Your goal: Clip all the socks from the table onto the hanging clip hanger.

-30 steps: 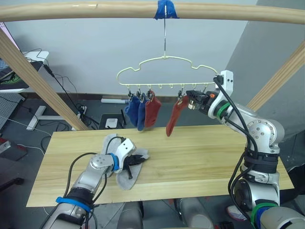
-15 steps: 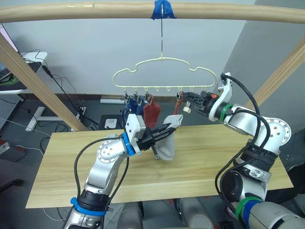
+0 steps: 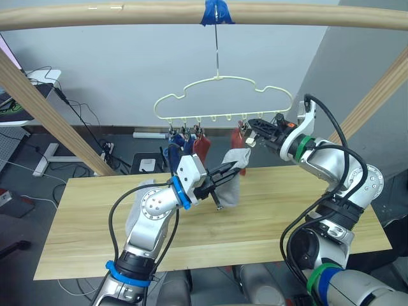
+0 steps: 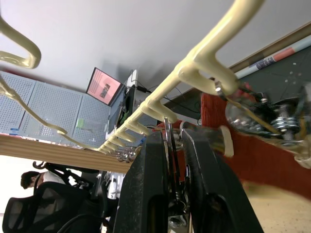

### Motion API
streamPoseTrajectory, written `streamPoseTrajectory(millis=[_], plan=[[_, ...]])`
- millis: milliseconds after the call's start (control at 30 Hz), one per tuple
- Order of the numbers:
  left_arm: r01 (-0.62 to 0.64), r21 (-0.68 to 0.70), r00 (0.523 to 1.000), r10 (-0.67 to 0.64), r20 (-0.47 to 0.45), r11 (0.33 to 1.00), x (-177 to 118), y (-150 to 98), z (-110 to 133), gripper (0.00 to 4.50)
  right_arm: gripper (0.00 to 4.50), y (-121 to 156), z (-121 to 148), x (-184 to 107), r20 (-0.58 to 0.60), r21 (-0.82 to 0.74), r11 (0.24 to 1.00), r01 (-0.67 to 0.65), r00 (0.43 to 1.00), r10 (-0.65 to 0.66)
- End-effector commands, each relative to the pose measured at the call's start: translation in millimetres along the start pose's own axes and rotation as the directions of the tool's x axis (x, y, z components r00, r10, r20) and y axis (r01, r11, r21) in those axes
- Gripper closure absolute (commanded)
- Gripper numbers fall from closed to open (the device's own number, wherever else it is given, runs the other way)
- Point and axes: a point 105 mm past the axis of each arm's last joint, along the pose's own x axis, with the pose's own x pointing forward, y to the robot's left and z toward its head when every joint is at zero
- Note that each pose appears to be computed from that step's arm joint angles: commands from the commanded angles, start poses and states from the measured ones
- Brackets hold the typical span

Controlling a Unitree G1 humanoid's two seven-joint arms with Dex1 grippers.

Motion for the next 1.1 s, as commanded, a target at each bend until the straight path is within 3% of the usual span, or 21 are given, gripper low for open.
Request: streamPoseTrajectory(millis=[33,967,1100], plan=[[-0.006,0.038,0.999,0.005,0.040,0.999,2,3,10,4.48,4.32,9,1,-3,-0.005,0.008,1.000,-0.030,1.000,0.030],[-0.019,0.045,0.997,0.016,0.075,0.999,9,8,15,4.48,4.32,20,-20,-1,-0.088,-0.012,0.999,-0.049,0.995,0.048],[-0.019,0.048,0.997,0.016,0.077,0.999,9,8,16,4.50,3.06,17,-20,0,-0.090,-0.041,0.999,-0.034,0.995,0.030]])
